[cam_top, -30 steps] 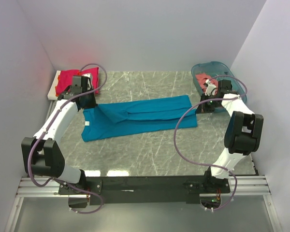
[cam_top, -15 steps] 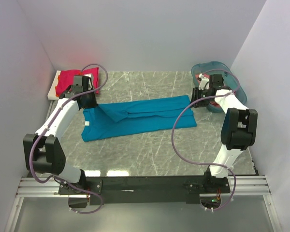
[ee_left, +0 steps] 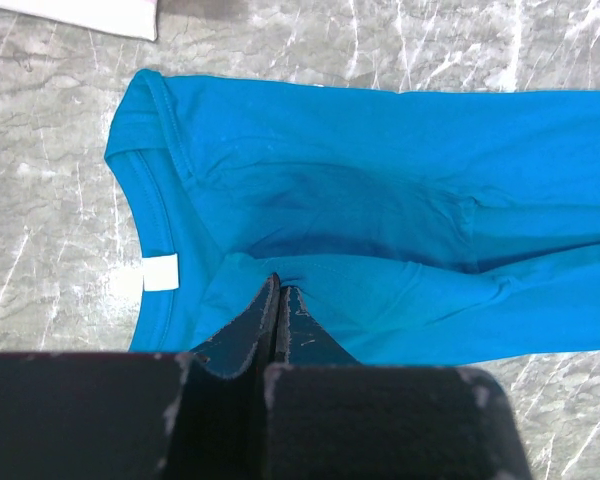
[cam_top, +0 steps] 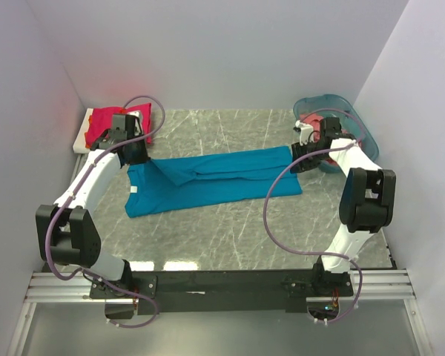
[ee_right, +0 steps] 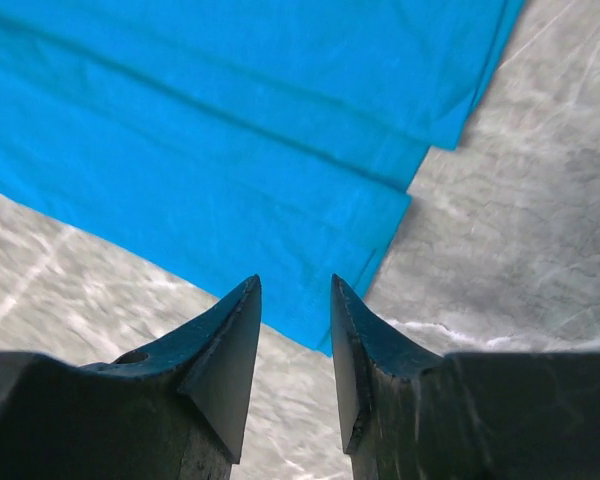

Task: Fold and stack the t-shirts
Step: Fold the tshirt

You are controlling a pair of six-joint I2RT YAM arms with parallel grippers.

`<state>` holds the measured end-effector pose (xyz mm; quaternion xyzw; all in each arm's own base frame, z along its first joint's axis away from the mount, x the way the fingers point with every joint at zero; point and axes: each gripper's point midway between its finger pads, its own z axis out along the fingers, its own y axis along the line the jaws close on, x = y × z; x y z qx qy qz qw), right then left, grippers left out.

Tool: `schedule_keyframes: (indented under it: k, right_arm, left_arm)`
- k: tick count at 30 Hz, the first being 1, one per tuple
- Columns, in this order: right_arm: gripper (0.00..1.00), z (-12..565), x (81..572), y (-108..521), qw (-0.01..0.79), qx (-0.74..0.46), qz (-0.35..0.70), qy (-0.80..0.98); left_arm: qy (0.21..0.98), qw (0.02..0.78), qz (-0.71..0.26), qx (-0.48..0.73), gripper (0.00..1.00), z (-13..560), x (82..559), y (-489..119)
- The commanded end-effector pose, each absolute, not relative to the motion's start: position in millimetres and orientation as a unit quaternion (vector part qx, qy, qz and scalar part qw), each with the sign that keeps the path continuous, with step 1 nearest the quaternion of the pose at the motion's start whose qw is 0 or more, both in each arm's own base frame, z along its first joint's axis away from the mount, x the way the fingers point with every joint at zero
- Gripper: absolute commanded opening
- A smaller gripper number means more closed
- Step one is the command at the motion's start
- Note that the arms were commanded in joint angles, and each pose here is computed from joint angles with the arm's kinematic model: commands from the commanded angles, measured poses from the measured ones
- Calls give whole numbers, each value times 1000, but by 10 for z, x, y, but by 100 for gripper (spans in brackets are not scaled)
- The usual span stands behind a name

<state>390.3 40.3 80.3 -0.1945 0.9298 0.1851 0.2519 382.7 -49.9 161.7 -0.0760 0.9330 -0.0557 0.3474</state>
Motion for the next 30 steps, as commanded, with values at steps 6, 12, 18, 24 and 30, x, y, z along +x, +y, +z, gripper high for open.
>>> schedule_keyframes:
  k: [6, 12, 18, 24, 30]
  right_arm:
    - [41, 719, 3989, 348, 250, -252, 109, 929]
    - [41, 575, 4056, 390, 228, -262, 85, 934]
    - [42, 475, 4114, 310, 216, -257, 56, 940]
    - [43, 408, 4171, 229, 210, -252, 30, 944]
    - [43, 379, 4211, 238, 207, -249, 33, 946]
  left_arm:
    - [922, 377, -65, -68, 0, 1809, 3950, -516]
    - [922, 375, -64, -67, 1, 1800, 3944, -515]
    - [923, 373, -69, -64, 0, 1777, 3935, -535]
    - [923, 373, -71, -63, 0, 1775, 3929, -540]
    - [923, 373, -70, -64, 0, 1781, 3926, -537]
